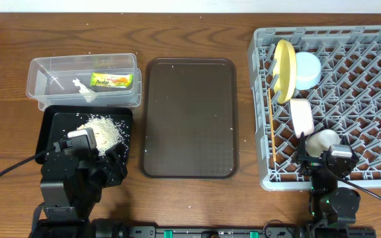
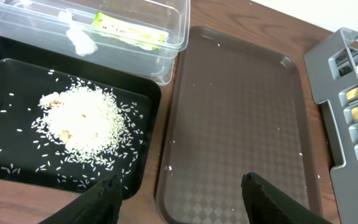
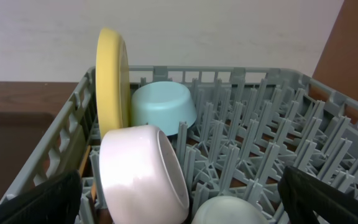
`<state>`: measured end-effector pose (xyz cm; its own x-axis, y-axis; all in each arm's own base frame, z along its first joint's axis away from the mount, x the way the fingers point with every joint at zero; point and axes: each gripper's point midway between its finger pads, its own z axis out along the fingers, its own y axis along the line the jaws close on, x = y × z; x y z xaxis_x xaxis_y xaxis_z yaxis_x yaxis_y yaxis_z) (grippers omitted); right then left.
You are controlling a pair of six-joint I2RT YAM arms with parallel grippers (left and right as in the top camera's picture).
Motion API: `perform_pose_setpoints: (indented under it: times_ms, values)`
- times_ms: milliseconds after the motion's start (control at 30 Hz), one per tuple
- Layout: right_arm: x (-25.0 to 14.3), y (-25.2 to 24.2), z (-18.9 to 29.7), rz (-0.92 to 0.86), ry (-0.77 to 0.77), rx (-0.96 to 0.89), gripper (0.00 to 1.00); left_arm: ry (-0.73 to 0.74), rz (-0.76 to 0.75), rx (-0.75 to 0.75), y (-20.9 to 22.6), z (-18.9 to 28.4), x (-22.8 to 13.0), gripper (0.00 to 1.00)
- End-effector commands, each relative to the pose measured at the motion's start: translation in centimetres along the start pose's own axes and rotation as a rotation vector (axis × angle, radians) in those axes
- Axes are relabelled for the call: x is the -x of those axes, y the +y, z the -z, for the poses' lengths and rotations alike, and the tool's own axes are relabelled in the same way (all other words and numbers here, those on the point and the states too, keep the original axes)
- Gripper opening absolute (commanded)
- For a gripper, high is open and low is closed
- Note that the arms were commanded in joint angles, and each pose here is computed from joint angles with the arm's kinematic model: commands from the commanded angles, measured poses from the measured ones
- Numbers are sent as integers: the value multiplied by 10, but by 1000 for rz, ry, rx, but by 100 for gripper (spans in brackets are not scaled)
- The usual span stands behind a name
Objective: Sort waste into correct bins and load items into the dishwasher rack
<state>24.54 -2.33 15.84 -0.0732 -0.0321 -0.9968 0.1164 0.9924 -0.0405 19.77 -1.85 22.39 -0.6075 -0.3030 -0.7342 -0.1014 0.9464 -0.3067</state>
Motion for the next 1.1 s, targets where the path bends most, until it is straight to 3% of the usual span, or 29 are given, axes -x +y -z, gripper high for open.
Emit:
perform_pose_setpoints:
  times_ms: [0, 733, 1067]
  values:
    - [0, -3, 0, 10, 0, -10, 99, -6, 3, 12, 2, 0, 1, 64]
    - [0, -3, 0, 10, 0, -10, 99, -7, 1, 12, 2, 0, 1, 64]
    - [0, -3, 0, 10, 0, -10, 99, -48, -26, 94, 29, -17, -26, 65]
